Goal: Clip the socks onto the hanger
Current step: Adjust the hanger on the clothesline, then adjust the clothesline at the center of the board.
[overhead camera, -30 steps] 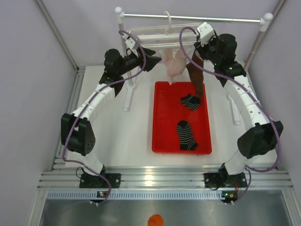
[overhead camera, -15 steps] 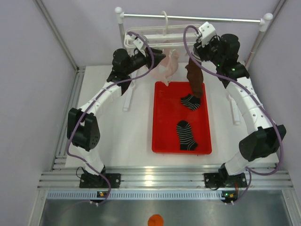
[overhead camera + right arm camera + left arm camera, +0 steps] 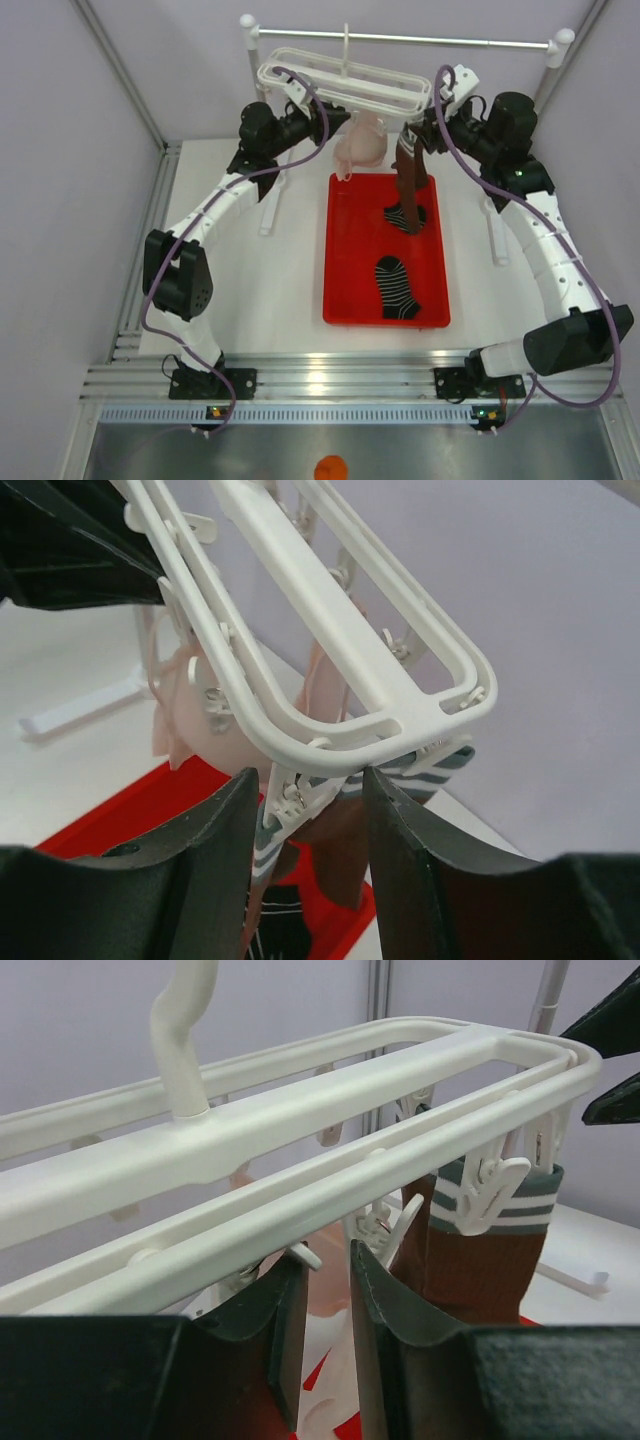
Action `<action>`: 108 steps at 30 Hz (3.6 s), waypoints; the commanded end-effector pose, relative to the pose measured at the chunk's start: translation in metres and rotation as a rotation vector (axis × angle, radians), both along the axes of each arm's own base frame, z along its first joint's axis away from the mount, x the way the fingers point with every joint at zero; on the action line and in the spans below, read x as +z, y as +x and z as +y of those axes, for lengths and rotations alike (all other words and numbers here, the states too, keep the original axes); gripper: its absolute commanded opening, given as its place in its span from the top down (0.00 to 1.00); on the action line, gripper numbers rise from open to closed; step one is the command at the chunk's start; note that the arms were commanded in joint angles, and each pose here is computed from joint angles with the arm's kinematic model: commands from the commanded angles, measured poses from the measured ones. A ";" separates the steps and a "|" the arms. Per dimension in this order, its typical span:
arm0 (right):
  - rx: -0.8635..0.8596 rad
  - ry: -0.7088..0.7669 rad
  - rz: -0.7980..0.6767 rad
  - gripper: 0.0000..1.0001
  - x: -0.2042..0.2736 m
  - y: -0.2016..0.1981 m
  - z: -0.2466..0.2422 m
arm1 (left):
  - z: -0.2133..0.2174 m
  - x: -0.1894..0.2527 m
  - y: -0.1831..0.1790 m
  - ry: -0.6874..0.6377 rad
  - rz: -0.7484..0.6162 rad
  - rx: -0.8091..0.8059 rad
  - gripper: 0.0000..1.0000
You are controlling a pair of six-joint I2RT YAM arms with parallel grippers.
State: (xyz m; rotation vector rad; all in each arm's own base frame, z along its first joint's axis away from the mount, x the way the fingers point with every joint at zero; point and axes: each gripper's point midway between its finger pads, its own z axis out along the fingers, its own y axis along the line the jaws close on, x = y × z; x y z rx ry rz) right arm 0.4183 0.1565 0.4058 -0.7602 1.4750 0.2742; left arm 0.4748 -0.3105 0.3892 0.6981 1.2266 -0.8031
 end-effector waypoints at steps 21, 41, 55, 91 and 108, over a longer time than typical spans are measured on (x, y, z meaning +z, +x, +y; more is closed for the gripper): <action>-0.153 0.014 -0.076 0.72 0.024 0.032 -0.014 | 0.055 0.038 -0.048 -0.040 0.117 0.102 0.48; 0.002 0.181 0.008 0.50 0.012 0.027 -0.014 | 0.167 0.069 0.010 -0.114 0.074 0.372 0.44; 0.135 0.223 -0.010 0.46 0.003 0.019 -0.005 | 0.162 0.058 0.017 -0.125 0.092 0.344 0.44; 0.053 0.331 -0.077 1.00 0.039 0.037 -0.041 | 0.214 0.028 0.106 -0.192 0.080 0.521 0.32; -0.056 0.293 -0.108 1.00 0.046 0.047 -0.090 | 0.224 0.019 0.122 -0.197 0.079 0.578 0.38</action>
